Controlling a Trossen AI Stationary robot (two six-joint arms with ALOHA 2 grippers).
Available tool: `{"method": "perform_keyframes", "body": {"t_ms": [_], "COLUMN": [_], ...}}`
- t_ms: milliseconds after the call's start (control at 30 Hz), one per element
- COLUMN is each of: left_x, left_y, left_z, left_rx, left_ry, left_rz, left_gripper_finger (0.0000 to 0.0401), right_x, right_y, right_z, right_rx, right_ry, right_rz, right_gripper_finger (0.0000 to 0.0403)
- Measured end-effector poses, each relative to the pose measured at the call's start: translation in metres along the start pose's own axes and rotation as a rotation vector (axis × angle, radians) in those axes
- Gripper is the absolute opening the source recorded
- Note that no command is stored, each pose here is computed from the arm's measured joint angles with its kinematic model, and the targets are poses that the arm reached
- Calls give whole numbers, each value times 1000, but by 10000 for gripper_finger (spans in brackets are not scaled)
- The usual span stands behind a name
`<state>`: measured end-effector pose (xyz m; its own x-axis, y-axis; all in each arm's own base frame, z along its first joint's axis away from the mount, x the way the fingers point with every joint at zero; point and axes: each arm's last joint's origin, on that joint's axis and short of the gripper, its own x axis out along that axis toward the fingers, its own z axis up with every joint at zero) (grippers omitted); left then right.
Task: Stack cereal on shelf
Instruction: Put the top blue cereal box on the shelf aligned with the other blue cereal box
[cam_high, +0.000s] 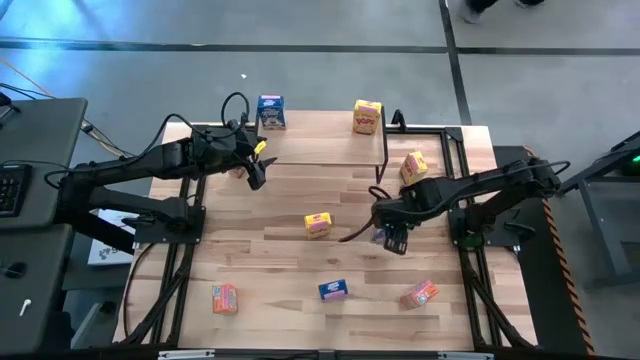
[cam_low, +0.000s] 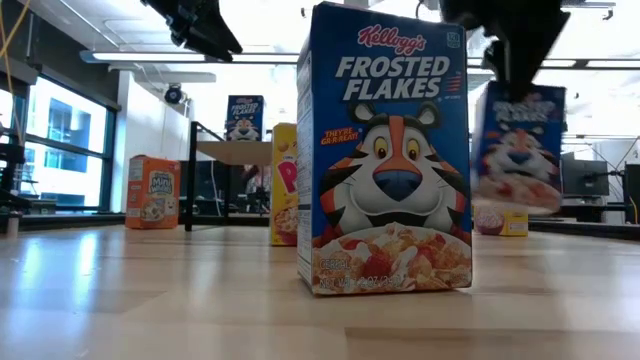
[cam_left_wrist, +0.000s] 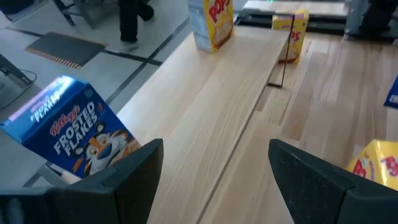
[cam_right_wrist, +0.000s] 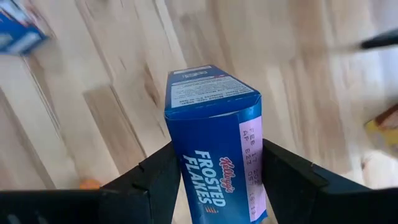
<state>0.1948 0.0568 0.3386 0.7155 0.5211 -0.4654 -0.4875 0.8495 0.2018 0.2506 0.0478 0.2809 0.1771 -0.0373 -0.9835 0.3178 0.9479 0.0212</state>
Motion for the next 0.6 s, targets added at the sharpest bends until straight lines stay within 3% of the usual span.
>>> {"method": "perform_keyframes", "body": {"t_ms": [200,600], "left_x": [0,0], "left_y": [0,0], "left_z": [0,0], "left_rx": [6,126], "left_ry": [-2,-1], "left_rz": [0,3], "left_gripper_finger": [282,282], "right_x": [-16,-34], "right_y": [2,-4], "right_z": [7,19], "right_rx": [-25,-26], "right_ry": [-66,-137], "right_rz": [3,14], "right_gripper_finger": [197,197]}}
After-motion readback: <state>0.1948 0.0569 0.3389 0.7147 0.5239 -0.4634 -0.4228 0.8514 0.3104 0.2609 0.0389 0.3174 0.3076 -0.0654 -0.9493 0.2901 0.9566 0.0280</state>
